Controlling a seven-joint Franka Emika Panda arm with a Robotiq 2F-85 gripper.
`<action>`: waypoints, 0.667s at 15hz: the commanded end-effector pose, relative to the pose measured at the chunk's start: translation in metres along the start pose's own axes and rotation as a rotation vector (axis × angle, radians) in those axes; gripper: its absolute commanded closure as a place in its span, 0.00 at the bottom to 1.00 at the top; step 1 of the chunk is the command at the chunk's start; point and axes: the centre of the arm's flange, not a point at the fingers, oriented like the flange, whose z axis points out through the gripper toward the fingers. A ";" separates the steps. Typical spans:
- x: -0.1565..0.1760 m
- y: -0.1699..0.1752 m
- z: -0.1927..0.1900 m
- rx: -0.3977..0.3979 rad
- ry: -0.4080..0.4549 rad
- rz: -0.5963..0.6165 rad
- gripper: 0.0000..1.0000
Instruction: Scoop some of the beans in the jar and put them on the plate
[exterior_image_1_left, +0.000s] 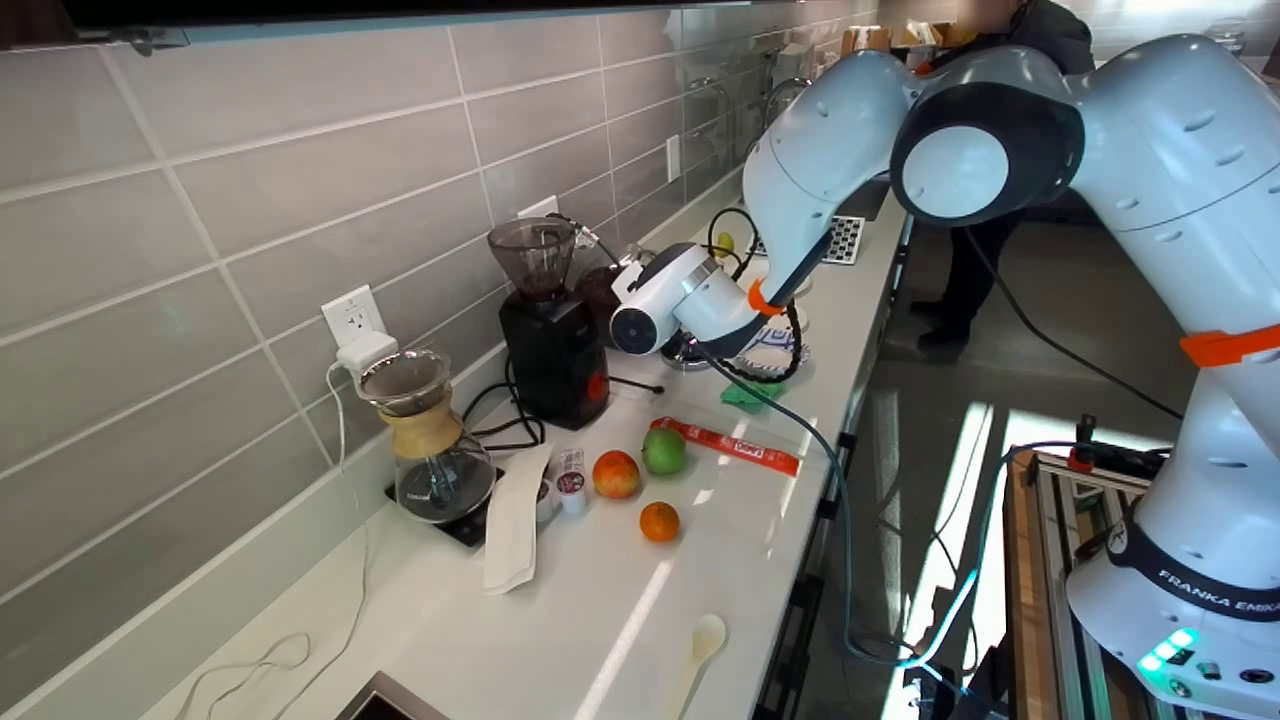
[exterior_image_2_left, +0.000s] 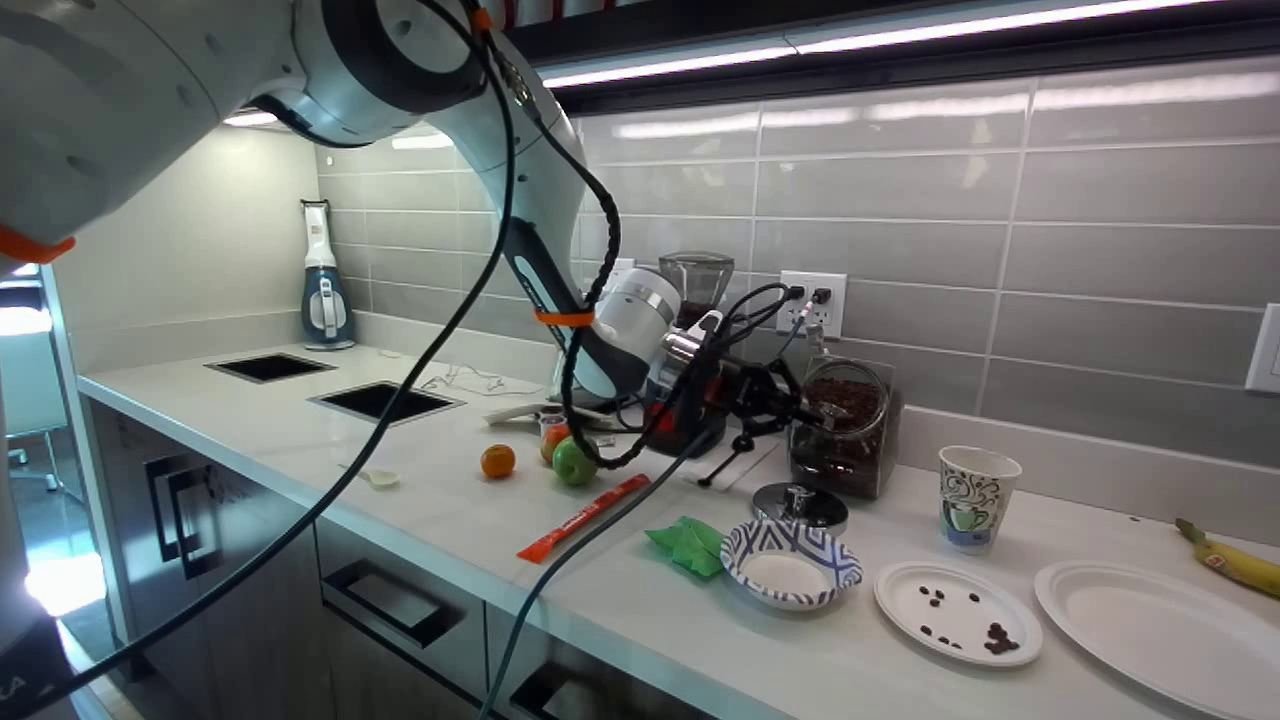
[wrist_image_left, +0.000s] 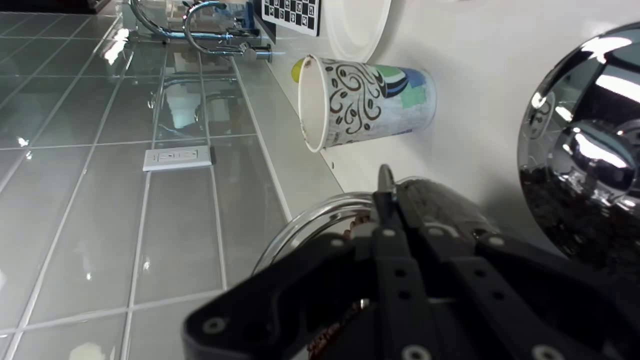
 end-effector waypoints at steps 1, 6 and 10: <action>-0.023 0.004 -0.012 -0.051 -0.026 0.011 0.99; -0.043 0.016 -0.018 -0.068 -0.111 0.015 0.99; -0.061 0.021 -0.028 -0.072 -0.160 0.016 0.99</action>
